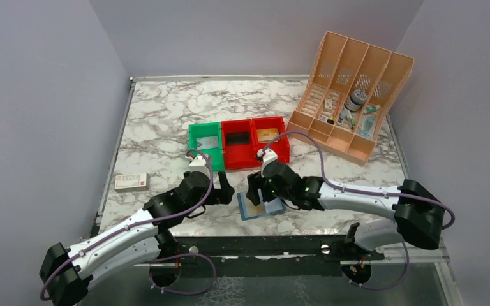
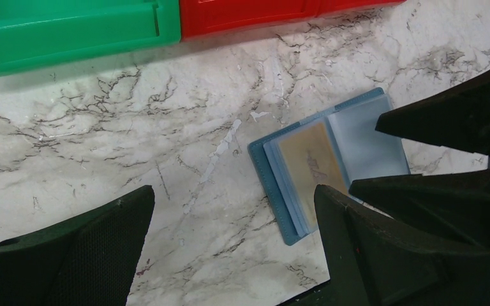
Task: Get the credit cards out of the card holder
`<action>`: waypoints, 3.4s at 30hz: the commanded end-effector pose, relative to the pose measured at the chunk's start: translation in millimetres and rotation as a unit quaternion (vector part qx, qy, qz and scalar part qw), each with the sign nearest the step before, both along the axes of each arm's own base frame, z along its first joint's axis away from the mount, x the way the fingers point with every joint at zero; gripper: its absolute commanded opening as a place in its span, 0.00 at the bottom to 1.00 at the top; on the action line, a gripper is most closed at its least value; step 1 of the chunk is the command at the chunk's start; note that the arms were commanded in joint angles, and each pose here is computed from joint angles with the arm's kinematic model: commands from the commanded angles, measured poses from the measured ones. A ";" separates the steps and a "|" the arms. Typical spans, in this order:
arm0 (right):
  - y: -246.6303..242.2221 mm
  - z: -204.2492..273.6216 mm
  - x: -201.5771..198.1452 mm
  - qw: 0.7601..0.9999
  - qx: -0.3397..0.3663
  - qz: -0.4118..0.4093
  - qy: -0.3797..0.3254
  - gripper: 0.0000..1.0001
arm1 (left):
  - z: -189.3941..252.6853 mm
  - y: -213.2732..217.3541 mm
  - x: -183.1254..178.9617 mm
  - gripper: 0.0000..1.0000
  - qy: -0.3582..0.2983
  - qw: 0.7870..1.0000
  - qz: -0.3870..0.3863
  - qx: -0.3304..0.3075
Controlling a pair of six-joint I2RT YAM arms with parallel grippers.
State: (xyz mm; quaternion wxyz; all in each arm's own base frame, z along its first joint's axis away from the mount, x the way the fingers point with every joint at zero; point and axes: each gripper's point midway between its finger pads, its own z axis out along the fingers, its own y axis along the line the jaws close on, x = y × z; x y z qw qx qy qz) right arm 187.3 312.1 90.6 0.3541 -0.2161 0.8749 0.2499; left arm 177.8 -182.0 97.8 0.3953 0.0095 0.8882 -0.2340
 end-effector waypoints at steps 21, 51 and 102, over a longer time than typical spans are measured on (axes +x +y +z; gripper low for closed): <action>13.1 -57.8 -8.7 0.988 -0.133 -0.075 0.025 0.70 | 9.8 5.6 5.6 0.99 -0.014 1.000 0.019 -0.001; 25.5 -59.1 -6.2 0.995 -0.074 -0.057 0.026 0.24 | -0.4 -0.7 -0.8 0.99 0.002 1.000 -0.009 0.005; -8.6 -100.9 -4.1 0.972 0.108 -0.082 0.193 0.01 | -40.4 -81.3 -10.6 0.40 0.069 0.984 -0.156 -0.054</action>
